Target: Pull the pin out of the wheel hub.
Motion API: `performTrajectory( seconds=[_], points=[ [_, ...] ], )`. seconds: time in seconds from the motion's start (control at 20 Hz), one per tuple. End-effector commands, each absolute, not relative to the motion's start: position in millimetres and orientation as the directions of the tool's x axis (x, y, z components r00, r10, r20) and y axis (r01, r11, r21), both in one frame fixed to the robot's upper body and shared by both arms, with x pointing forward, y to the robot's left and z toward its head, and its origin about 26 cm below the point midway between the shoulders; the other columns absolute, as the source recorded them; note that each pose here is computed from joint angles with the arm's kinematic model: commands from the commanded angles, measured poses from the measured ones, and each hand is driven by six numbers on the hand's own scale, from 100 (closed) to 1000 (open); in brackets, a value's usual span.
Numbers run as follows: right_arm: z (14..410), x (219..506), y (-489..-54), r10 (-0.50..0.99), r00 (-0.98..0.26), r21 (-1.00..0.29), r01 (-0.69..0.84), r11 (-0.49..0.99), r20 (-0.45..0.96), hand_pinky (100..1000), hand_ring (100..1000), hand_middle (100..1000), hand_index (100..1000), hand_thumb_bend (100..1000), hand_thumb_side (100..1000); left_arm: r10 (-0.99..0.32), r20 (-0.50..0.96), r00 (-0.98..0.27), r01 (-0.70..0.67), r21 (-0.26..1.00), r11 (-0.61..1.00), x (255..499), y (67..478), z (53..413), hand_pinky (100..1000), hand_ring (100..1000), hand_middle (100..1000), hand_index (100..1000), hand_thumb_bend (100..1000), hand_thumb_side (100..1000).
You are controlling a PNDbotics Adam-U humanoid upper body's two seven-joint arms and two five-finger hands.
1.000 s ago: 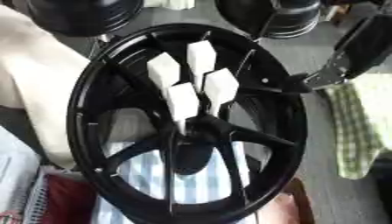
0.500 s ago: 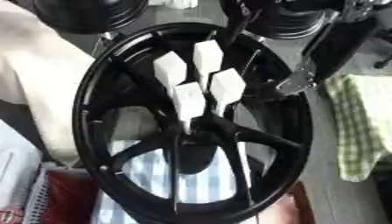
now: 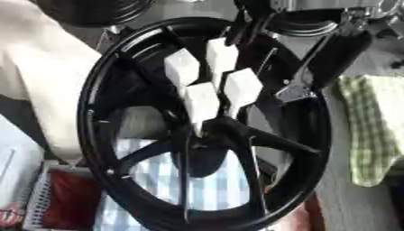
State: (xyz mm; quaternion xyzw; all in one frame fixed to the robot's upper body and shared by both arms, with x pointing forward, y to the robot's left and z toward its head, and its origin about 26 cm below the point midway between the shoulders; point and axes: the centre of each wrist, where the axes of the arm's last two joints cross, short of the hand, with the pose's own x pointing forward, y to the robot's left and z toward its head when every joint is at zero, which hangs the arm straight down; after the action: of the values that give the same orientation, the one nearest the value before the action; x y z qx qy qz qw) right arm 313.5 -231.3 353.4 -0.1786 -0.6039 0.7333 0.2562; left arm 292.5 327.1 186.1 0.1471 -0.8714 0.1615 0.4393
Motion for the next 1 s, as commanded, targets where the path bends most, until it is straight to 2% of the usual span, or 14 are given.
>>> performTrajectory(
  seconds=[0.05,1.0],
  points=[
    [358.4,310.6,-233.1,0.616,-0.787,-0.982,-0.140,-0.126,0.033,791,741,747,807,507,221,-0.127,0.799,-0.587,-0.389,-0.141,0.910,292.5,327.5,193.5,757,765,717,798,422,723],
    [341.8,320.1,-228.1,0.647,-0.758,-0.977,-0.193,-0.095,0.087,790,739,725,770,462,212,-0.117,0.801,-0.586,-0.385,-0.149,0.911,292.8,326.1,192.0,760,766,717,794,416,731]
  ],
)
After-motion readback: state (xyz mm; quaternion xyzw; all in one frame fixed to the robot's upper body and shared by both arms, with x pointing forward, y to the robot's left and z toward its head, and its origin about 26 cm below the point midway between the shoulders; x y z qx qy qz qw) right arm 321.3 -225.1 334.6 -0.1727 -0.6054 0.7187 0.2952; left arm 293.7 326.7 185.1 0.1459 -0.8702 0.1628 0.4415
